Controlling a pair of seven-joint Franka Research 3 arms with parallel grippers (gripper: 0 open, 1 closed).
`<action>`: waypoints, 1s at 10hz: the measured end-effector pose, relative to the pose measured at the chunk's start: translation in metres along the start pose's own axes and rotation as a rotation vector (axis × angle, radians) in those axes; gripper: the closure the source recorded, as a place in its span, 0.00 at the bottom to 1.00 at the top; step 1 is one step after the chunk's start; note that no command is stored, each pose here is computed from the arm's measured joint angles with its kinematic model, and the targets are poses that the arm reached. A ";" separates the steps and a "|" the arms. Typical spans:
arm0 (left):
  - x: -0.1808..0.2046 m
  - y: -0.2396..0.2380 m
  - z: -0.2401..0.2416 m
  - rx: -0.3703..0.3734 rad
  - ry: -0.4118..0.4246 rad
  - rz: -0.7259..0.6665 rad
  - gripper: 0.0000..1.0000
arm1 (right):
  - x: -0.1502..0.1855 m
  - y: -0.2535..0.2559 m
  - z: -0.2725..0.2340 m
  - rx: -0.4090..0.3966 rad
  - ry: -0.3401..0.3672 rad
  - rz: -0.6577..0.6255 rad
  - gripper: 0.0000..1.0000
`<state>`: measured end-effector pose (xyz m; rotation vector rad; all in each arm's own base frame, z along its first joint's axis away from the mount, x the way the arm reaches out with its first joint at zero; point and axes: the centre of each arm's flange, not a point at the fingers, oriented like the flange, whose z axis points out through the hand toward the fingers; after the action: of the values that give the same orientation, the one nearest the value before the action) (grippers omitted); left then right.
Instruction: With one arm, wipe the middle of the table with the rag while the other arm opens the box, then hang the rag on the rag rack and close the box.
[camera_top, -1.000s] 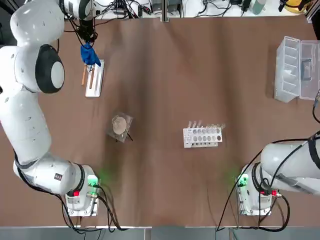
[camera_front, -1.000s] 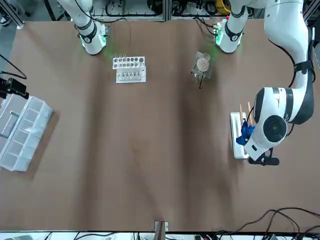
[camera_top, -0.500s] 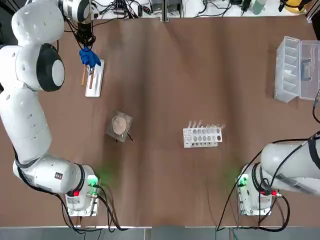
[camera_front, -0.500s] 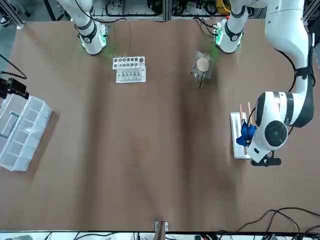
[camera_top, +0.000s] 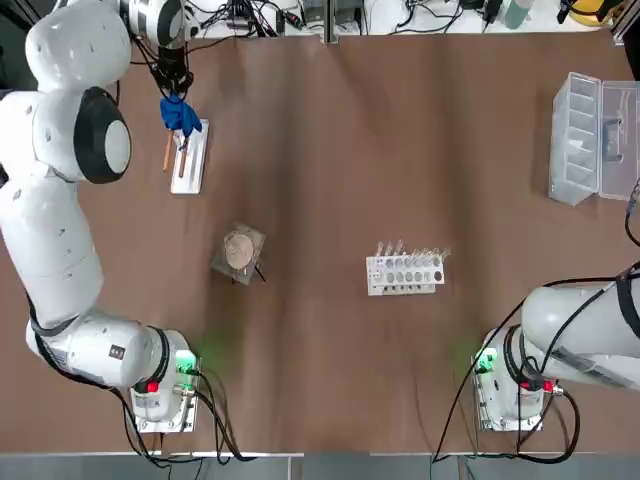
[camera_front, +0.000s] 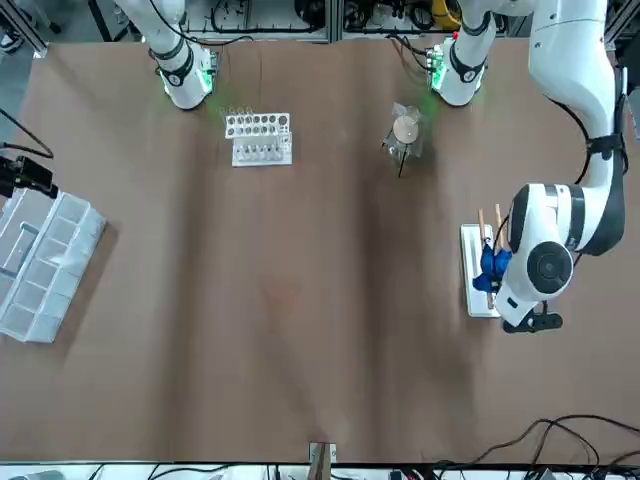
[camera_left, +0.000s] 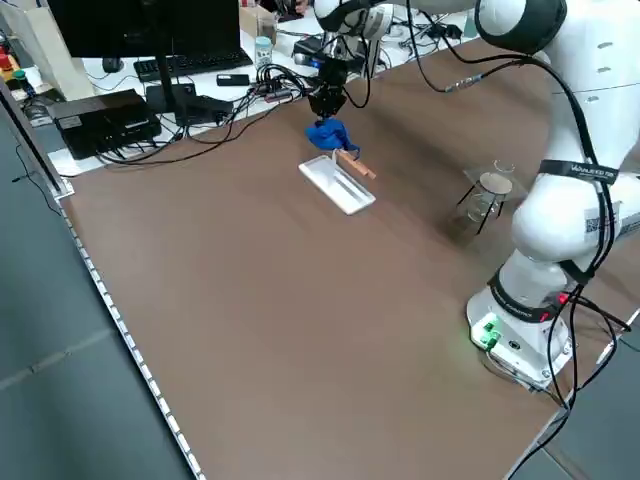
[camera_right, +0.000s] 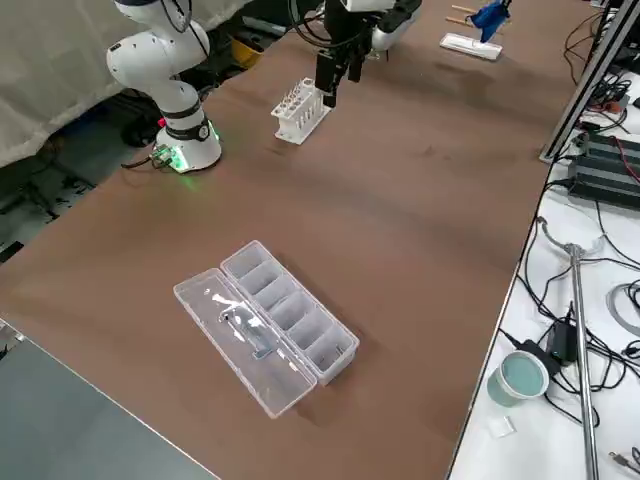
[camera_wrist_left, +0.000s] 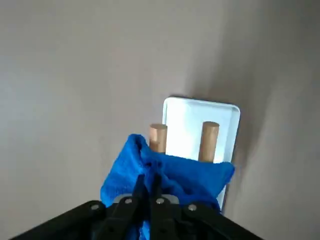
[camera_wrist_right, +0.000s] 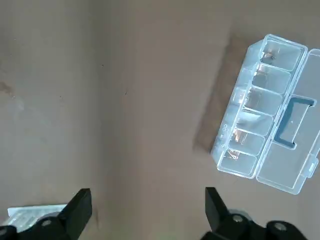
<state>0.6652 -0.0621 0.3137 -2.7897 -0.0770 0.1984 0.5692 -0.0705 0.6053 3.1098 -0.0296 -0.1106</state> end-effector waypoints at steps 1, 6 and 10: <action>0.000 0.000 0.000 -0.002 -0.001 -0.003 0.81 | 0.000 0.000 0.000 0.000 0.000 0.001 0.00; 0.001 -0.005 0.002 -0.007 -0.005 -0.013 0.38 | 0.000 0.001 0.000 0.001 0.000 0.002 0.34; 0.001 -0.005 0.001 -0.008 -0.003 -0.013 0.03 | -0.010 0.094 0.018 0.023 -0.024 0.135 0.97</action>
<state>0.6659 -0.0574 0.3143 -2.7958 -0.0968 0.1992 0.5565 -0.1644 0.5907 3.1179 -0.2433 -0.1451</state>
